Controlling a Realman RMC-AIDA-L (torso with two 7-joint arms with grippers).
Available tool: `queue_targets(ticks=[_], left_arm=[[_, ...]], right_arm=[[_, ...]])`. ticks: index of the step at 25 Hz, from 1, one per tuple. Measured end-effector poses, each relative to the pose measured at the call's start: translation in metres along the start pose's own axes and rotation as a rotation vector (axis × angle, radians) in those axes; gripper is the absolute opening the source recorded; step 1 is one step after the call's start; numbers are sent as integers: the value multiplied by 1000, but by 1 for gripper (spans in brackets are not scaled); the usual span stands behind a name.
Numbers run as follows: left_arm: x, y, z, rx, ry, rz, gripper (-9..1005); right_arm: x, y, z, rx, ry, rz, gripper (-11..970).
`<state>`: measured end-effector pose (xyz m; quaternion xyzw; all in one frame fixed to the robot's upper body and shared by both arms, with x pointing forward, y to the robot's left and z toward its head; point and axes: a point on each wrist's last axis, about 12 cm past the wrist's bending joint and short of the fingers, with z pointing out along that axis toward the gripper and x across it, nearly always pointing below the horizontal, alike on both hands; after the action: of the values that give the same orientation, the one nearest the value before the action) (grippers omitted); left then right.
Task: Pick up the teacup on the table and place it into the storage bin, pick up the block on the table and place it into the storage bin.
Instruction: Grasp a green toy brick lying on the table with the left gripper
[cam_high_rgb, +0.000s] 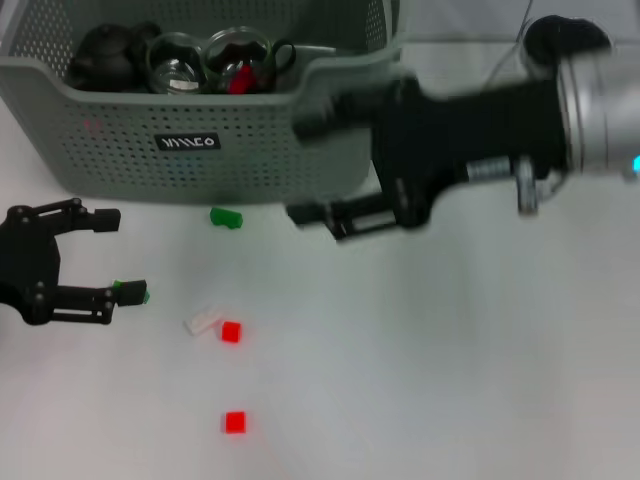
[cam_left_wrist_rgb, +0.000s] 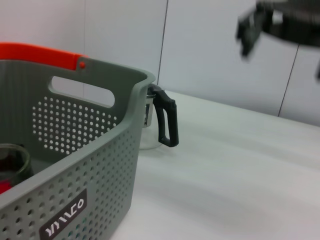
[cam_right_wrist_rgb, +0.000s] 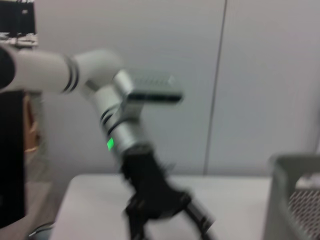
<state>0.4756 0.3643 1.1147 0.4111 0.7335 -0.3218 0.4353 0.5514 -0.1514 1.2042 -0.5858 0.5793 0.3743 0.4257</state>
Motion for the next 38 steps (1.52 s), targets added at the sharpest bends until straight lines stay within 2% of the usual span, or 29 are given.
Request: queue_targets(ticks=[3,5,7,9,11,13,14,18,24,30,38], left_arm=[[-7,-1,-1,-19,33,9,938],[-16,1,3,-39,113,16,937],[-21,2,5,-49,147,13,936],[-35,6,9,-73,240,0,935],[-39,6,10,-78,272,-11,933],[-48,5,12,-86,333,-22,932],[-55,2,16,-87,408,-22,932],[-64,-3,25,-65,490,-7,929],[-77,-1,58,-29,636,87,926],[-90,9,90,-42,806,225,922],[-98,13,101,-30,908,312,918]], right_arm=[[25,-1,1,-11,42,43,774],[39,-4,2,-6,47,68,774],[44,-7,2,-4,46,74,774],[45,-10,1,4,49,75,773],[44,-12,0,8,59,68,773],[44,-14,2,9,74,59,773],[44,-15,2,13,81,56,773],[47,-19,7,18,120,44,773],[52,-23,17,-19,156,80,773],[53,-24,33,-80,201,119,773],[53,-29,42,-76,199,151,772]])
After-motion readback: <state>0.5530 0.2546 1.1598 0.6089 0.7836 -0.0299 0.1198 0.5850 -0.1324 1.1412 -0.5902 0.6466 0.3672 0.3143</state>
